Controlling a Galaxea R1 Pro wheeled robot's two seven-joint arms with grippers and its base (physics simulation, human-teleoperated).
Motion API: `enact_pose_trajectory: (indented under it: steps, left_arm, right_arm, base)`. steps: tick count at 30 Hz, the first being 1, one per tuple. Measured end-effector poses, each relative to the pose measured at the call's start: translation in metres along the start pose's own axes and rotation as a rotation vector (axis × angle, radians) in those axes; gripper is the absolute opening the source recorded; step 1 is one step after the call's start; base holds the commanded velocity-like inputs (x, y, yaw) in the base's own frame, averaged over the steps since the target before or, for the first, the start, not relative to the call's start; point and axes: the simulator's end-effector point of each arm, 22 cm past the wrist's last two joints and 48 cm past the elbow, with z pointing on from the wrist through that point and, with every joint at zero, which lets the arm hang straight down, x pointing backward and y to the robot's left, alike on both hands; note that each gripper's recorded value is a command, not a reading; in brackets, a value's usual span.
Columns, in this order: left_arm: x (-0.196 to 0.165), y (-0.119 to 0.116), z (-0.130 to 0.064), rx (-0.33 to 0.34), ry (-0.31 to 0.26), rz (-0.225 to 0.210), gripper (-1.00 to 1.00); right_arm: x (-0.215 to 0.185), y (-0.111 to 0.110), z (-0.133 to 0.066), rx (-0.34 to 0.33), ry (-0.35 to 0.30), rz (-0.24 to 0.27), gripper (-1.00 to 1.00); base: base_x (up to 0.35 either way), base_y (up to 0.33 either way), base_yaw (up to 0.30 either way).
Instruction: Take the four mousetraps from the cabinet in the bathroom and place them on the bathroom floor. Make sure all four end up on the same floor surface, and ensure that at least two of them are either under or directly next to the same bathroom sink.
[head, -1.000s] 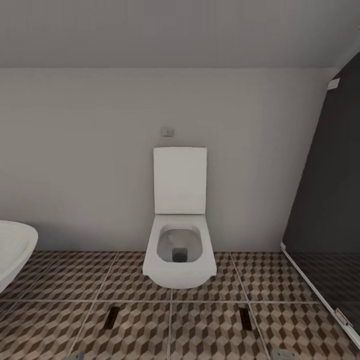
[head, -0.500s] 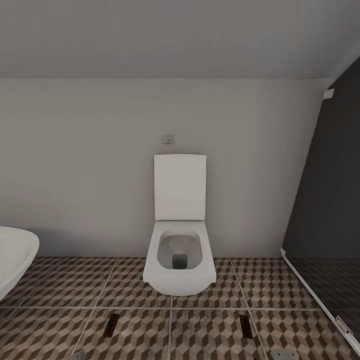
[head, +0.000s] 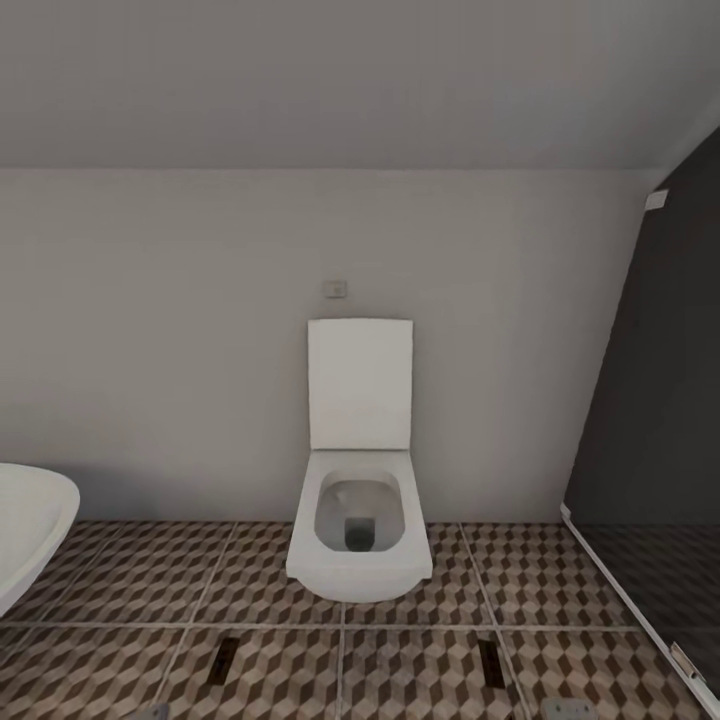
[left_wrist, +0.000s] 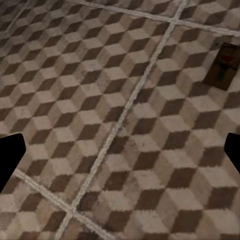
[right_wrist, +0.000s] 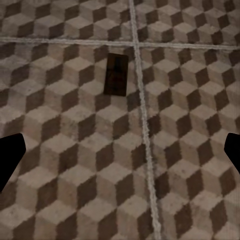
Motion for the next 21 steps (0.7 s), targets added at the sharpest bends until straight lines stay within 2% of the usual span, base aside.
enact_pose_trajectory:
  steps: [21]
  left_arm:
    - [-0.039,0.006,-0.026,-0.004,0.002,0.001,1.0]
  right_arm:
    - [-0.04,-0.005,-0.025,0.0,0.0,0.0,1.0]
  base:
    - [0.0,0.0,0.0]
